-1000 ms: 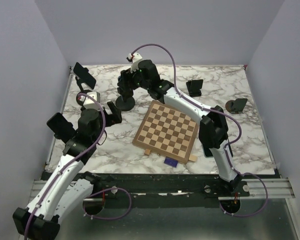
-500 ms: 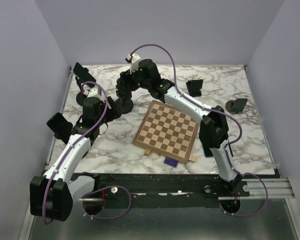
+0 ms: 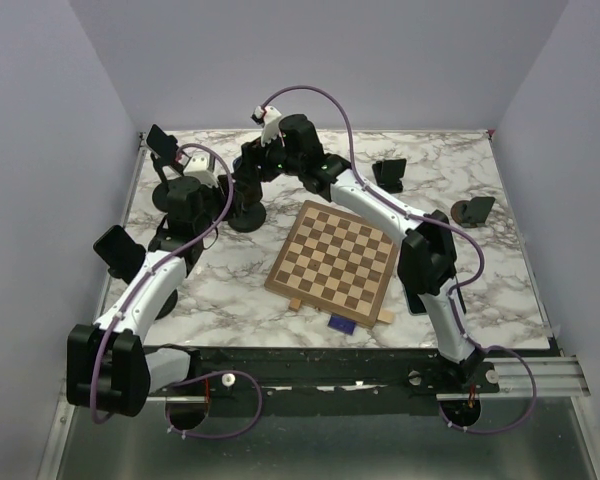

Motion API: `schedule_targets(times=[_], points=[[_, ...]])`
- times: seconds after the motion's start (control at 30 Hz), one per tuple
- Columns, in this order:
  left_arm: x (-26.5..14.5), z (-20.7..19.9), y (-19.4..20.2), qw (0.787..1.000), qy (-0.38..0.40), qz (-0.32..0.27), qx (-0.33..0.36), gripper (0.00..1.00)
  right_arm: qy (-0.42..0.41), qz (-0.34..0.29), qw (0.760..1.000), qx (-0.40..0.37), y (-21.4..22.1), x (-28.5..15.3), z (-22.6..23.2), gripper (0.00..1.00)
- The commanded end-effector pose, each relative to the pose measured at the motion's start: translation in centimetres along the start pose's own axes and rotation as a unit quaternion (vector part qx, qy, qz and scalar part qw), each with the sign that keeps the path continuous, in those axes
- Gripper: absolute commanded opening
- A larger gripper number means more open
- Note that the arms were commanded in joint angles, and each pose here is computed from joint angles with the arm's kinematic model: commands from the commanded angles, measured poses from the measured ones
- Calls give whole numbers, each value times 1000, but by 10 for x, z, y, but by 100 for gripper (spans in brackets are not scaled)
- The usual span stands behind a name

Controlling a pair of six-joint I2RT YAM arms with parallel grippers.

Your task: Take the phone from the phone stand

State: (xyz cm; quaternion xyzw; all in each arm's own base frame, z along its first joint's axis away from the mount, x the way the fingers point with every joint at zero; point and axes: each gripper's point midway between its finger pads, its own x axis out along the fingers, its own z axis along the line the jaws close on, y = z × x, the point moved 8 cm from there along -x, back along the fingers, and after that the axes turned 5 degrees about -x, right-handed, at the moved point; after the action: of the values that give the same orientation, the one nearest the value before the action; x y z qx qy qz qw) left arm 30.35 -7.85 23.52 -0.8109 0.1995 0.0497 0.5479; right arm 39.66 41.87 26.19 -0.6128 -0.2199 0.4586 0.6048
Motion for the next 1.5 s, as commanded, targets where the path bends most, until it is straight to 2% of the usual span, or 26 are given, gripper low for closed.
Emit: schedule_targets(times=[0.0,0.17,0.4,0.57,0.73,0.87,0.97,1.03,1.13,1.3,1.4,1.47], points=[[17,-1,-11,998,27,-21,47,58,-31,26,999,31,10,4,7,1],[29,-1,-13,998,29,-15,58,58,-31,32,999,30,14,7,6,1],[31,-1,-9,997,46,-25,60,49,-29,34,998,33,12,9,6,1],[32,-5,-10,996,60,-19,60,34,-30,35,998,41,12,11,6,2],[33,-11,-8,995,78,-9,61,18,-3,27,999,44,14,15,0,23],[33,-11,-7,995,77,-4,68,2,22,21,999,37,14,16,-6,55],[34,-11,-5,995,77,-2,70,0,24,15,999,27,13,17,-7,78],[34,-11,-4,995,78,1,69,0,26,13,999,23,13,18,-7,88],[35,-11,-4,995,78,3,69,0,28,10,999,18,11,19,-8,96],[35,-11,-4,995,78,2,68,0,46,8,999,20,10,22,-10,97],[35,-11,-4,995,77,3,66,0,61,8,998,19,9,23,-8,91],[35,-11,-4,995,77,4,64,0,75,6,997,14,8,24,-5,83]])
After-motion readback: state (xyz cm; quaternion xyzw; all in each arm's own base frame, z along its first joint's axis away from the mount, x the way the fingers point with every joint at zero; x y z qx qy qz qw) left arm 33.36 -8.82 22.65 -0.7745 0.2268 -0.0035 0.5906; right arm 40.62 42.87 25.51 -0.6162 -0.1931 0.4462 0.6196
